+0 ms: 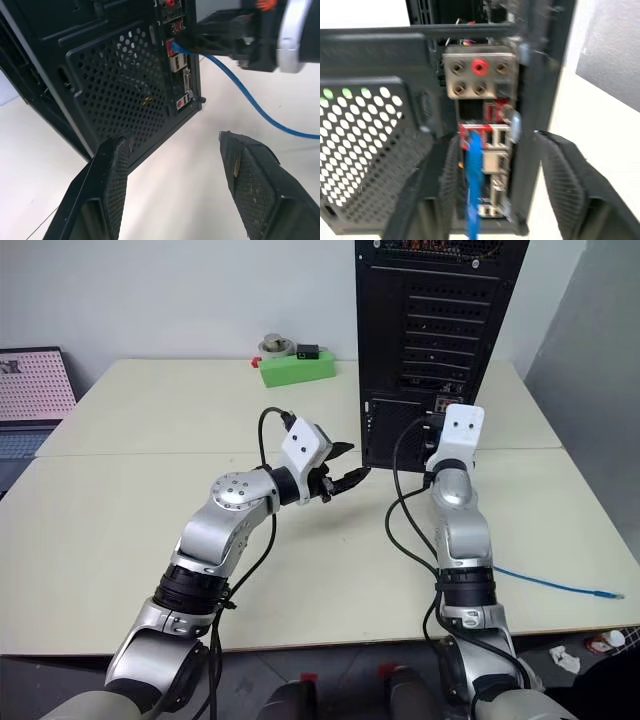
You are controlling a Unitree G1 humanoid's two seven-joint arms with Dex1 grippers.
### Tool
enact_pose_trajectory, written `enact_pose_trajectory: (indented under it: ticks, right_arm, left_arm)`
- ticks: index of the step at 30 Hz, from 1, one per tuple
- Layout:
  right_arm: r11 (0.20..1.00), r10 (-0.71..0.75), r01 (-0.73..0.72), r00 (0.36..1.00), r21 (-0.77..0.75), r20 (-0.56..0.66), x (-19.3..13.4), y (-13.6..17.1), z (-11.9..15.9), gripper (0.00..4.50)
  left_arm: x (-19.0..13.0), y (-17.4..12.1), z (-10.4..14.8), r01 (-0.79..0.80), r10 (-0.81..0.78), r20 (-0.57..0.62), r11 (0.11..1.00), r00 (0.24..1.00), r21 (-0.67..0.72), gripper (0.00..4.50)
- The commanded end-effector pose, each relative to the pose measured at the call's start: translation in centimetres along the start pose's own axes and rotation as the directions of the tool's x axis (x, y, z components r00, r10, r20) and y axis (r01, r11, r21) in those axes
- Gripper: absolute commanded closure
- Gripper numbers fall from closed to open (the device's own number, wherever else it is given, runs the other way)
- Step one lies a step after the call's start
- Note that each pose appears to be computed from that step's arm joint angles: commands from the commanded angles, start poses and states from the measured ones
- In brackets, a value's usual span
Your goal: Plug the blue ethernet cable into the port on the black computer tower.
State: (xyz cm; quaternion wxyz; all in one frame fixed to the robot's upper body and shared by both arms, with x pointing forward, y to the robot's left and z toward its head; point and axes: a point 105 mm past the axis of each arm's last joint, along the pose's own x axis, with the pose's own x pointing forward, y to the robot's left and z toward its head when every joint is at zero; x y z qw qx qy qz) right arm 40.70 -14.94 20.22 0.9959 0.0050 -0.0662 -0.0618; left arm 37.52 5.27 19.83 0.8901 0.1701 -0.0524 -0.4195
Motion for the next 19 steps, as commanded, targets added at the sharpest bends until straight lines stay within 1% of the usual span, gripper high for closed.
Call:
enact_pose_trajectory:
  ticks: [1, 3, 5, 6, 9, 11, 14, 19]
  right_arm:
    - [0.996, 0.093, -0.092, 0.994, -0.014, 0.052, -2.6, 0.0, 1.7, 0.98]
    - [0.991, 0.131, -0.131, 0.991, -0.007, 0.035, -4.1, -0.4, 1.5, 0.53]
    - [0.983, 0.185, -0.185, 0.982, -0.012, 0.038, -5.3, -1.1, 1.8, 0.09]
    - [0.975, 0.221, -0.221, 0.974, -0.013, 0.048, -5.8, -1.3, 2.1, 0.03]
    - [0.904, 0.424, -0.42, 0.905, -0.079, 0.047, -7.9, -1.6, 2.9, 0.03]
    - [0.855, 0.508, -0.5, 0.861, -0.137, 0.032, -9.1, -2.3, 3.4, 0.03]
    - [0.82, 0.551, -0.539, 0.834, -0.195, 0.012, -9.9, -4.0, 4.2, 0.03]
    - [0.794, 0.582, -0.572, 0.813, -0.207, -0.014, -10.3, -5.2, 4.9, 0.03]
  left_arm:
    - [-0.9, 1.3, 0.2, -0.036, 0.036, -0.005, 0.999, 0.999, 0.004, 1.54]
    - [-1.5, 1.6, 0.0, -0.042, 0.043, -0.019, 0.999, 0.999, 0.032, 1.54]
    - [-2.1, 2.1, -0.1, -0.049, 0.049, -0.018, 0.998, 0.999, 0.031, 1.54]
    - [-2.4, 2.5, -0.1, -0.057, 0.057, -0.015, 0.998, 0.998, 0.016, 1.54]
    - [-3.2, 3.7, -0.3, -0.058, 0.058, -0.026, 0.998, 0.998, 0.0, 1.54]
    - [-3.6, 4.2, -0.5, -0.048, 0.047, -0.032, 0.999, 0.998, -0.011, 1.54]
    - [-3.9, 4.7, -0.3, -0.02, 0.019, -0.031, 0.999, 0.999, -0.034, 1.54]
    - [-4.1, 4.8, 0.8, 0.032, -0.031, 0.022, 0.998, 0.999, -0.045, 1.54]
